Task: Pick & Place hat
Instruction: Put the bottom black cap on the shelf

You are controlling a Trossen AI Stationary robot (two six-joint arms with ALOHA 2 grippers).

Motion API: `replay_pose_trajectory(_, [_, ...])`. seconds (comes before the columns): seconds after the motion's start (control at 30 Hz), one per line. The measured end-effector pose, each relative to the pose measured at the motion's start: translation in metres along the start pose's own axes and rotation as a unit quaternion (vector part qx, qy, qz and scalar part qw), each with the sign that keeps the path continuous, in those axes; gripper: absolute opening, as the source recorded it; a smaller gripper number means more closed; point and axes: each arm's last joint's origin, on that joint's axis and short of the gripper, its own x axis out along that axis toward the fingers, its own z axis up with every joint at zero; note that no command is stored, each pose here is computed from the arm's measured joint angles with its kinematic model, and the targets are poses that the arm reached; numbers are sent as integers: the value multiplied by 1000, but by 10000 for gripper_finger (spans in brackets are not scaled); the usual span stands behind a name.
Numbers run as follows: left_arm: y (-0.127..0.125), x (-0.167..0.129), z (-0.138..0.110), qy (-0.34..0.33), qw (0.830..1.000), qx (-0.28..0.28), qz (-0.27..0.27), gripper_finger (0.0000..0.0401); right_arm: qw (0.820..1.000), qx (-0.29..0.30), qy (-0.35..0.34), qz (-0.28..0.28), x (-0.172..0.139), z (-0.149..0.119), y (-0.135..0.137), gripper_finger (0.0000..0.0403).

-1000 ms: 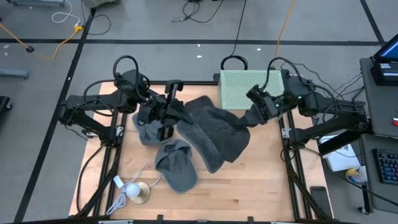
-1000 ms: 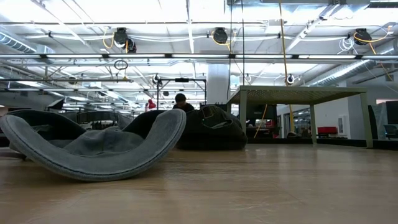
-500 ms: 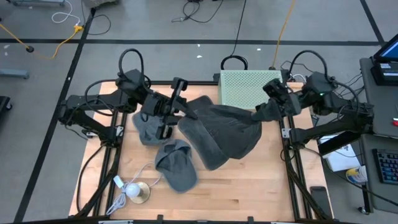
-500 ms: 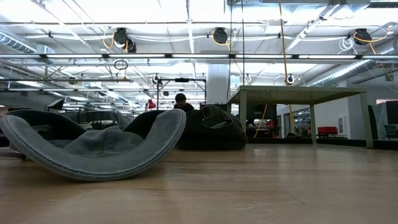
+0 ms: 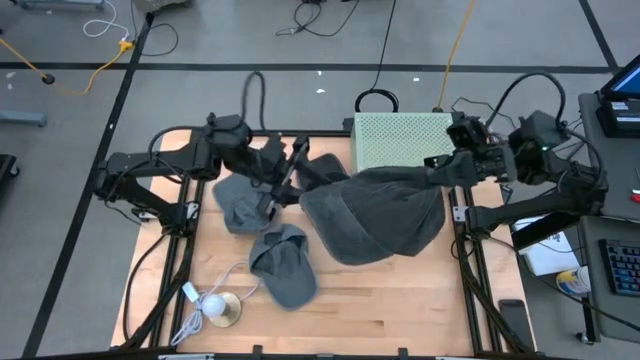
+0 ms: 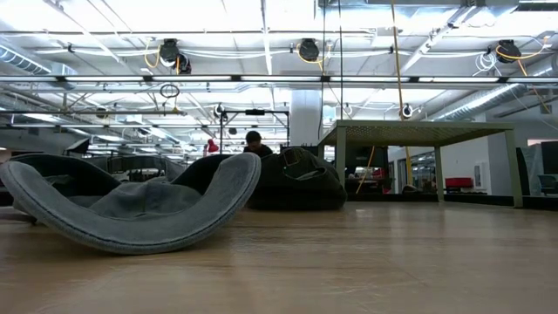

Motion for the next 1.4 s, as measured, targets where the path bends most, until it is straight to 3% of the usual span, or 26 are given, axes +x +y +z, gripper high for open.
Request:
replay_pose_trajectory(0.2, [2,-2,-19,88,988,-123,16,211,1000,-24,-4,7,-5,-1,5,20])
replay_pose_trajectory(0.33, [2,-3,-25,117,983,-142,22,211,999,-46,-19,-6,-5,0,3,20])
replay_pose_trajectory(0.47, [1,-3,-25,121,980,-157,23,211,994,-75,-50,-53,-6,2,-4,20])
replay_pose_trajectory(0.77, [1,-6,-21,109,985,-126,32,212,956,-188,-146,-172,-10,19,-21,20])
replay_pose_trajectory(0.97, [1,-6,-23,117,989,-84,29,212,928,-239,-169,-229,-9,35,-38,20])
replay_pose_trajectory(1.2, [6,-10,-27,142,986,-90,24,212,890,-293,-193,-292,-17,58,-54,20])
replay_pose_trajectory(1.4, [11,-14,-32,165,981,-103,26,212,895,-296,-163,-291,-25,78,-69,20])
